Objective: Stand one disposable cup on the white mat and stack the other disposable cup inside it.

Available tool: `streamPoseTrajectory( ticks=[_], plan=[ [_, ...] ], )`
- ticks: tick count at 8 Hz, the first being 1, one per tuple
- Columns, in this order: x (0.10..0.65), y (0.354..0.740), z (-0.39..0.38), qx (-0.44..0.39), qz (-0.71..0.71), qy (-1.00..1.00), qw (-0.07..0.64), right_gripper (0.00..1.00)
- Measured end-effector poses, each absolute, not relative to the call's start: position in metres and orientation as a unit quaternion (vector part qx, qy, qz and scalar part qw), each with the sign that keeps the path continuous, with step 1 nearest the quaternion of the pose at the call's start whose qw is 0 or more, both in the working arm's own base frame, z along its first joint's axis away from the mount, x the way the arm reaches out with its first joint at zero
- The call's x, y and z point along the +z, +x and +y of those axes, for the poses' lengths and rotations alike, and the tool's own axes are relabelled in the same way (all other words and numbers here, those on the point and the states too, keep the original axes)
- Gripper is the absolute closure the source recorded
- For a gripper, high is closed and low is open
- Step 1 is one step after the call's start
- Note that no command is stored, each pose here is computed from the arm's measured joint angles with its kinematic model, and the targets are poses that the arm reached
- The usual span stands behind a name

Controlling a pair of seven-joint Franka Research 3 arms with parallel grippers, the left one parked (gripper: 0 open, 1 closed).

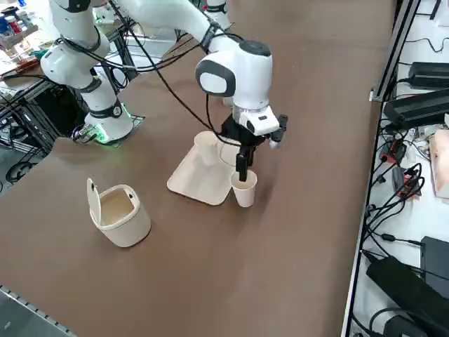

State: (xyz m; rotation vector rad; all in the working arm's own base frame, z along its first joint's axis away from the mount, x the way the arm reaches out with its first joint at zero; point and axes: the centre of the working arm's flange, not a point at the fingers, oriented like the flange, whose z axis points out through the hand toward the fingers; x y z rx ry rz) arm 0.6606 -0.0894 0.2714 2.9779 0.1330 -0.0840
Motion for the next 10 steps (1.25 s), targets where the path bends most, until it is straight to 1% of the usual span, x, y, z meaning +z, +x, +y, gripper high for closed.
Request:
streamPoseTrajectory(
  ticks=[1,2,3,5,7,9,10],
  plan=[
    [0.269,0.66,-0.089,-0.03,0.045,0.995,0.08,0.59],
    [0.269,0.66,-0.089,-0.03,0.045,0.995,0.08,0.81],
    [0.269,0.661,-0.09,-0.029,0.045,0.995,0.08,0.98],
    [0.283,0.664,-0.088,-0.024,0.044,0.995,0.081,0.98],
    [0.334,0.658,-0.085,-0.041,0.037,0.995,0.079,0.98],
    [0.394,0.63,-0.061,-0.08,0.038,0.993,0.074,0.98],
    [0.411,0.613,-0.042,-0.09,0.033,0.993,0.074,0.98]
  ],
)
